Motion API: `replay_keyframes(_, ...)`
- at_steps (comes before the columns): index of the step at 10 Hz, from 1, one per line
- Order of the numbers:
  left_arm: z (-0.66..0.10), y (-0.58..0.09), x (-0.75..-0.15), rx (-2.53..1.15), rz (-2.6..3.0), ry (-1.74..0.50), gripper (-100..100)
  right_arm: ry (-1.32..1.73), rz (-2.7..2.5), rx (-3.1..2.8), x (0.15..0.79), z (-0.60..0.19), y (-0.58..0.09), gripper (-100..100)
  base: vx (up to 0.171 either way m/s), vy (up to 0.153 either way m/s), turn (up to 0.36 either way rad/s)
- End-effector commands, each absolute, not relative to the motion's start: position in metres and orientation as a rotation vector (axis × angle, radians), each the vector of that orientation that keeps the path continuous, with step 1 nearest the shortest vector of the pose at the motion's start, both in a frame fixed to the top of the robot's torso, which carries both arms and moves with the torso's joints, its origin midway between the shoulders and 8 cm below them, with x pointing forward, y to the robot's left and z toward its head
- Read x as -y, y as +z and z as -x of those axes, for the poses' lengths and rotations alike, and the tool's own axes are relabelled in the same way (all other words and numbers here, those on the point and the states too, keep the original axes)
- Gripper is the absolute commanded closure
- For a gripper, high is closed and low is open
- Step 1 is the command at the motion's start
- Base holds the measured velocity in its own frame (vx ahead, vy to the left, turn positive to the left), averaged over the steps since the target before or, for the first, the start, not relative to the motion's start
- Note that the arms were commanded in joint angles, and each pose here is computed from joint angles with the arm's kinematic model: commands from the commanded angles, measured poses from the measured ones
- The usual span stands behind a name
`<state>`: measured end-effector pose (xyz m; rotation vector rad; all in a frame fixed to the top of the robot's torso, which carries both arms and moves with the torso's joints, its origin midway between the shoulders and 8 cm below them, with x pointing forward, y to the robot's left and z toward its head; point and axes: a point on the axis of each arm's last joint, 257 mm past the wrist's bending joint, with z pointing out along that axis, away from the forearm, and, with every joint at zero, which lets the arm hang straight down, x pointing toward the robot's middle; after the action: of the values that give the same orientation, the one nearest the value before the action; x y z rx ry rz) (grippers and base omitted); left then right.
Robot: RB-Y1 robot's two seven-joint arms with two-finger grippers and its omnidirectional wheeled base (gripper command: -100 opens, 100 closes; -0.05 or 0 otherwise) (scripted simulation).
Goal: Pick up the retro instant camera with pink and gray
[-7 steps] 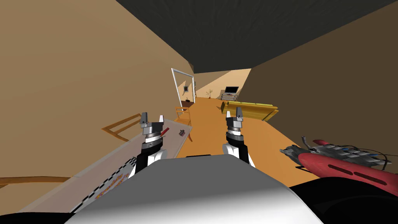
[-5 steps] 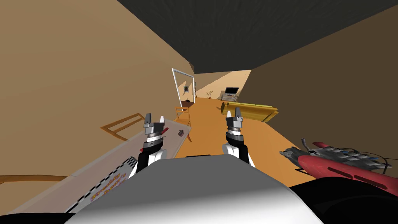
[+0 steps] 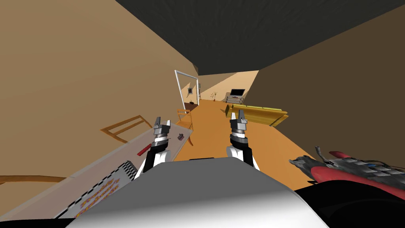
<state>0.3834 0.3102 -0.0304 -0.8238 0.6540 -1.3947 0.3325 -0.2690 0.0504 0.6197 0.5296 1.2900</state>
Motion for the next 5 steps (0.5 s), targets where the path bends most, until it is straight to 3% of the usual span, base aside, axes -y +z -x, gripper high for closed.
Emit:
replay_keyframes(1, -0.394, -0.046, -0.317, -0.674, 0.856, -1.389, -100, 1.290, -0.620, -0.530, 0.269, -0.332, 0.050, 0, 0.071, -0.091, 0.034)
replay_keyframes(5, -0.416, -0.086, -0.331, -0.725, 0.950, -1.361, -100, 1.290, -0.620, -0.530, 0.269, -0.332, 0.050, 0, 0.071, -0.099, 0.058)
